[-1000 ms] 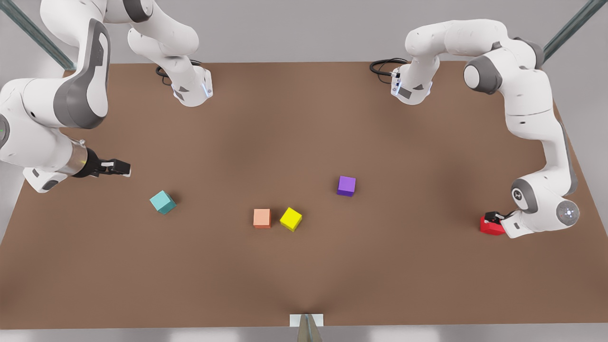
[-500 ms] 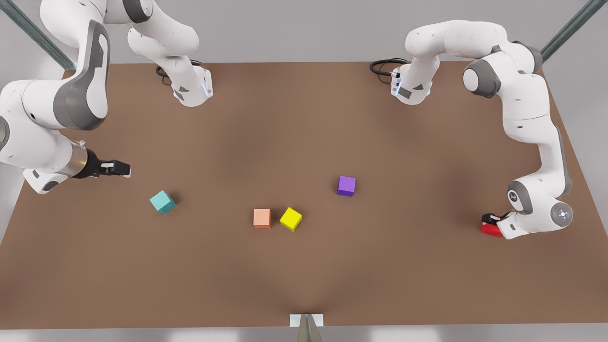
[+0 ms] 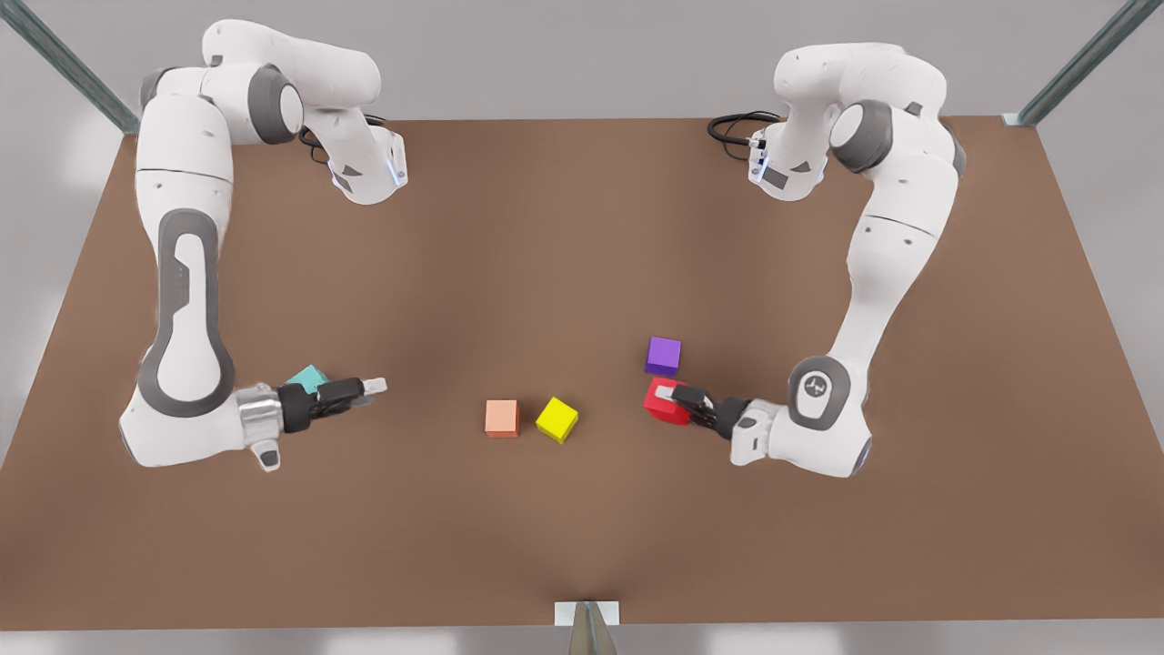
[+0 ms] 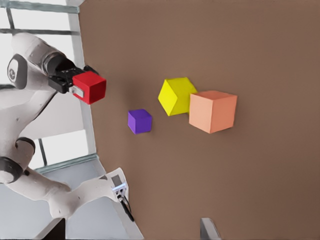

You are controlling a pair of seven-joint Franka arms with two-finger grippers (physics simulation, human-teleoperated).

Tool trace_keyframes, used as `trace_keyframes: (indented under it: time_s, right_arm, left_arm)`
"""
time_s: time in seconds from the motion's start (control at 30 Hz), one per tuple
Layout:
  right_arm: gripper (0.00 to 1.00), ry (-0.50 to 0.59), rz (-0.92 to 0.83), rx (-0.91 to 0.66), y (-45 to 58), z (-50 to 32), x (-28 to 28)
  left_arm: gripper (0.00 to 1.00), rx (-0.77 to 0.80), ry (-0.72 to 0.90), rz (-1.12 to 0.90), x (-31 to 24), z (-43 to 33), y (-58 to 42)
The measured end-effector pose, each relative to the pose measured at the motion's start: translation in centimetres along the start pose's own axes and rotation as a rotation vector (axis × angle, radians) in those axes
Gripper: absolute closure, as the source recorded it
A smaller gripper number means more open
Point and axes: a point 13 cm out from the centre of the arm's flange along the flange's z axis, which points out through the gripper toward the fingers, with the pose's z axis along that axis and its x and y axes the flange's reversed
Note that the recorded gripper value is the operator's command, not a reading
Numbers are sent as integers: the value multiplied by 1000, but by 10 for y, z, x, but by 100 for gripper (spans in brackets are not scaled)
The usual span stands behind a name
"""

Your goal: Pick up red wooden cube and pass to hand red wooden cube and place in blue wooden cube

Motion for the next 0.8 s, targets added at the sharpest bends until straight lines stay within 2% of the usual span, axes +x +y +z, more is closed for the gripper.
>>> trace_keyframes:
  time_s: [0.13,0.27,0.5,0.8]
  right_arm:
    - [0,-101,-294,-175,39,79,-48]
    - [0,-251,-515,-250,62,146,-87]
    - [0,-471,-798,-208,76,188,-117]
    - [0,-592,-1057,-173,100,237,-108]
  left_arm:
    - [35,212,-40,-108,-24,52,-67]
    - [35,278,-81,-188,-46,82,-97]
    - [35,294,-132,-313,-63,79,-96]
    - [35,285,-145,-372,-67,78,-91]
